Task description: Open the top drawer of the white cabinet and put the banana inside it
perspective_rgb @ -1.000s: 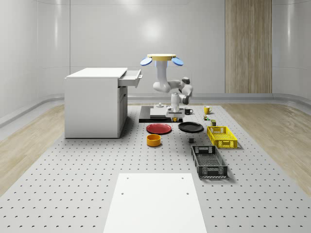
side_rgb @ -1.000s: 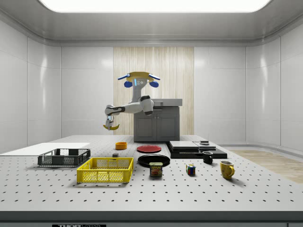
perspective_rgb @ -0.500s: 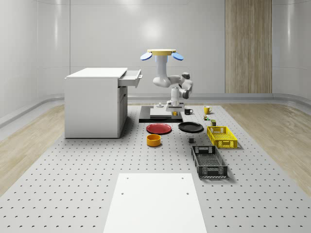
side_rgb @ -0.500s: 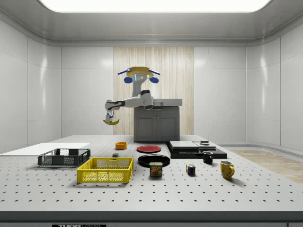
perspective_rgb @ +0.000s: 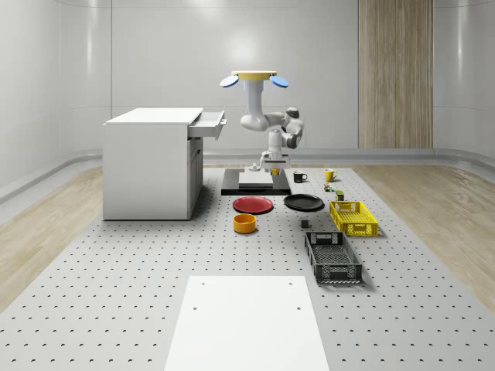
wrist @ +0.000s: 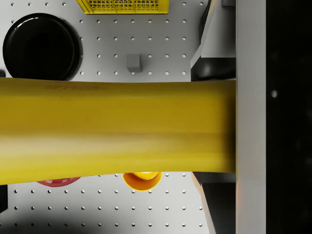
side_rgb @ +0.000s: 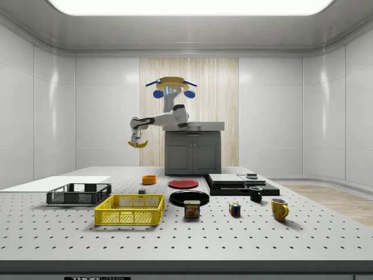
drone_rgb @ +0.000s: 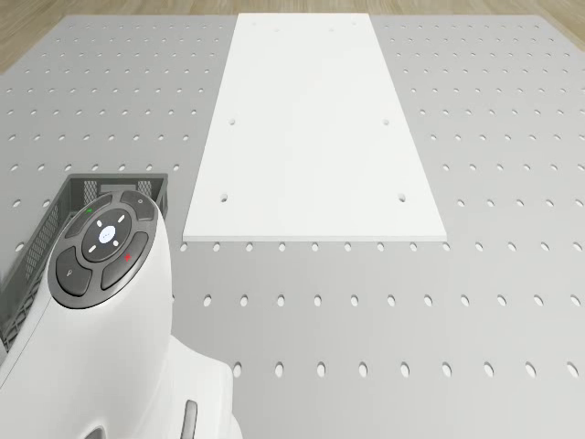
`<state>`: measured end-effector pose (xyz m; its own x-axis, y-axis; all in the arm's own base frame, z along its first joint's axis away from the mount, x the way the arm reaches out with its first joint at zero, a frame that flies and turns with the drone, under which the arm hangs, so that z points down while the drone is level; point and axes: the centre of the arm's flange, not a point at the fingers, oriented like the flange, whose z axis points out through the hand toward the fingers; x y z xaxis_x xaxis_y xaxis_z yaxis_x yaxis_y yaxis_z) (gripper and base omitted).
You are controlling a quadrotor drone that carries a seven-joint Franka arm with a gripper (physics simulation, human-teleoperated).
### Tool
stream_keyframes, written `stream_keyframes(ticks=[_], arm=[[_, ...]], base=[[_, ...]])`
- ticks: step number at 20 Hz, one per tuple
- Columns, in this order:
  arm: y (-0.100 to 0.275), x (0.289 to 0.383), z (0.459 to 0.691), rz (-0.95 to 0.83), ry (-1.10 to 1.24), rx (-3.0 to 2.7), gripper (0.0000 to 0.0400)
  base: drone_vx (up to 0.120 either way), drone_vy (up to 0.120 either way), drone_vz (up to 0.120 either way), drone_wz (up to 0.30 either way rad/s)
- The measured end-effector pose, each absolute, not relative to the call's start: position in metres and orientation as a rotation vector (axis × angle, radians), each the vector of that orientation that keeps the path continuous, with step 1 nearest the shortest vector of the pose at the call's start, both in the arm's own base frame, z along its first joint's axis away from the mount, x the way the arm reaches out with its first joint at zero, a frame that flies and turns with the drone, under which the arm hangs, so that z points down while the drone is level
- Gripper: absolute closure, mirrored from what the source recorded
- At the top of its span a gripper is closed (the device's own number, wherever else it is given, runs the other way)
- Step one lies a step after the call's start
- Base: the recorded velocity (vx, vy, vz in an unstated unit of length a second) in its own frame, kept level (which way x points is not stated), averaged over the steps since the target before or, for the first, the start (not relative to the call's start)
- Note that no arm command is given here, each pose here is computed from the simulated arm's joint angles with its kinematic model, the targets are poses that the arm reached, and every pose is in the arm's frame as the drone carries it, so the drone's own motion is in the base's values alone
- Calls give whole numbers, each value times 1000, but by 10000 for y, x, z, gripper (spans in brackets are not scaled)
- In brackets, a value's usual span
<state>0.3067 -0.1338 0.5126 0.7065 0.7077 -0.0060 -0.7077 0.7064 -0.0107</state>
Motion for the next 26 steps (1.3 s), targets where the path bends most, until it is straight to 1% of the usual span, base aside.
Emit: stream_keyframes(ticks=[1, 5, 26], arm=[[-1338, 3067, 5126, 786, 1, -13, 208], [-1338, 3067, 5126, 786, 1, -13, 208], [-1338, 3067, 5126, 786, 1, -13, 208]], base=[[0, -120, 120, 0], [-20, 0, 120, 0], [-120, 0, 120, 0]])
